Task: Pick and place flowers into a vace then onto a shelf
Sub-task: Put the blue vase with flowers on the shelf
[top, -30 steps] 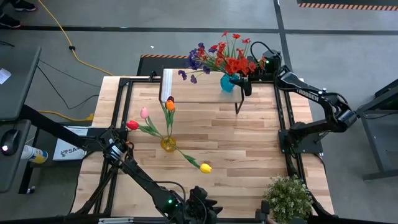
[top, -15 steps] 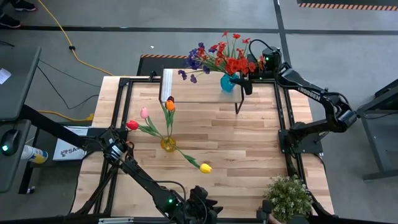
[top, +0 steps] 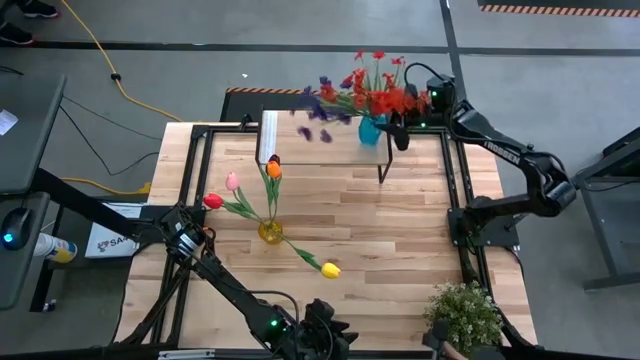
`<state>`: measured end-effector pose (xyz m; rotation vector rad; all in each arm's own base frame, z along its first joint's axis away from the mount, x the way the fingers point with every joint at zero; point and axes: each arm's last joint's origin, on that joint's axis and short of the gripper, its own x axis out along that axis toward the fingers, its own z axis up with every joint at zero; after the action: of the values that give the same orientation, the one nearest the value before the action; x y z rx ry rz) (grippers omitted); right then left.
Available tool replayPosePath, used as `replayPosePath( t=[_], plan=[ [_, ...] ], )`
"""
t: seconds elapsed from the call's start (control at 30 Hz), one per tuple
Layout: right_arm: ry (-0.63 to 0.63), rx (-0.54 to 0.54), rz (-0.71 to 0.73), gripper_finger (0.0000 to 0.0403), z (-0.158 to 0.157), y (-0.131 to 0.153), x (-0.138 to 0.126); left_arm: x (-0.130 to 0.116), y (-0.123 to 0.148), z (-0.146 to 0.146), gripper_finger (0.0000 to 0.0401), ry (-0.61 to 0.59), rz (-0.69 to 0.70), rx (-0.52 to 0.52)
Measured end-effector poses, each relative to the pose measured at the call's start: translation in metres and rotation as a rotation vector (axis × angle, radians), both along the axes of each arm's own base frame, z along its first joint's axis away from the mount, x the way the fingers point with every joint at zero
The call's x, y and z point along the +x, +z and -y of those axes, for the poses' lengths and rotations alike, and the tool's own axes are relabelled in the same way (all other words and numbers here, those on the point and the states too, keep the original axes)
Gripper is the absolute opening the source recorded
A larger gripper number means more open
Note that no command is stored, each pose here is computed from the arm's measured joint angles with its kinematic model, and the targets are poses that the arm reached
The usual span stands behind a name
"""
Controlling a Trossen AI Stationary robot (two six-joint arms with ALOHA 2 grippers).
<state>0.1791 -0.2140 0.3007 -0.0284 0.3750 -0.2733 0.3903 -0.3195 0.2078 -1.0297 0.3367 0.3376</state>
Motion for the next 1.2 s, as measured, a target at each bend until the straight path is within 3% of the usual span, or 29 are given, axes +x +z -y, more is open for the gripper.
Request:
replayPosePath(
  t=[0.2,0.4,0.83,1.2],
  plan=[
    [-0.049,0.000,-0.003,0.0273,0.003,0.004,-0.013,0.000,0.000,0.000,0.0232,0.000,-0.005,0.004],
    [0.005,0.033,0.004,0.0273,-0.001,0.002,-0.010,0.000,0.000,0.000,0.0232,-0.001,-0.005,0.003],
    [-0.010,0.063,-0.029,0.0273,-0.002,-0.001,-0.011,0.000,-0.001,0.000,0.0232,-0.007,-0.008,0.000],
    [-0.113,0.029,-0.130,0.0273,-0.001,-0.007,-0.014,-0.001,0.000,0.001,0.0232,-0.009,-0.008,-0.001]
  ],
)
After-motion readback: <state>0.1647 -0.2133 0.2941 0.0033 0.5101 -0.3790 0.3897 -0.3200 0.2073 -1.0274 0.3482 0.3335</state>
